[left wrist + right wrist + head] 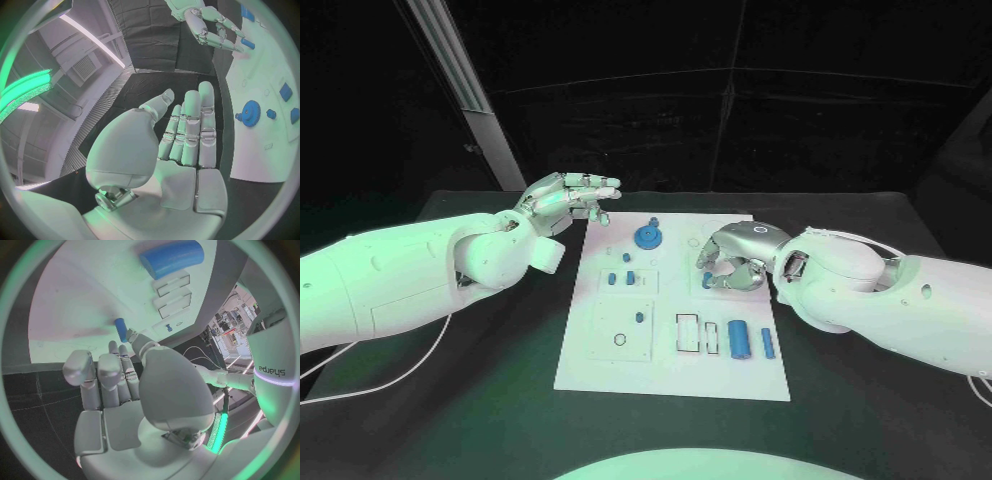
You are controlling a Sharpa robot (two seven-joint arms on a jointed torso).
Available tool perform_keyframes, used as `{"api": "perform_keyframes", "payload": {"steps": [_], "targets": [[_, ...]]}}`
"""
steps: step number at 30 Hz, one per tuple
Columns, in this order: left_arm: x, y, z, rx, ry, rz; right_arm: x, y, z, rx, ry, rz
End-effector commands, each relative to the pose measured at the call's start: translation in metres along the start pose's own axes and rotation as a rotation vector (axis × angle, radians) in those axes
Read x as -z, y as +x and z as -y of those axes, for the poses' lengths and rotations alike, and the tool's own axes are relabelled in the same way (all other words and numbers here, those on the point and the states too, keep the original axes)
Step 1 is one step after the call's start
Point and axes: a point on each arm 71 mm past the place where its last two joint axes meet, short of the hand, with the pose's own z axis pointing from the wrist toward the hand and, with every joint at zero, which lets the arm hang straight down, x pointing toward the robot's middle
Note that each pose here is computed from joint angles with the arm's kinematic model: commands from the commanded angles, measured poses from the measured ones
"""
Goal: Assemble the parts on the task board
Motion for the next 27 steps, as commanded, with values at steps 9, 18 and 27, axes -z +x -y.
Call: {"api": "perform_keyframes", "payload": {"steps": [9, 18, 27], "targets": [[-0.0004, 0.001, 0.0013, 0.006, 0.007, -0.013, -0.0053, 0.0065, -0.0036, 0.021, -0.017, -0.092], [-0.0002, -0.0009, 0.0013, 0.004, 0.006, -0.008, -0.0055, 0.0032, -0.0031, 0.014, -0.016, -0.045], [-0.0001, -0.0009, 0.0005, 0.005, -0.002, -0.009, -0.0057, 0.0032, -0.0026, 0.018, -0.011, -0.045]]}}
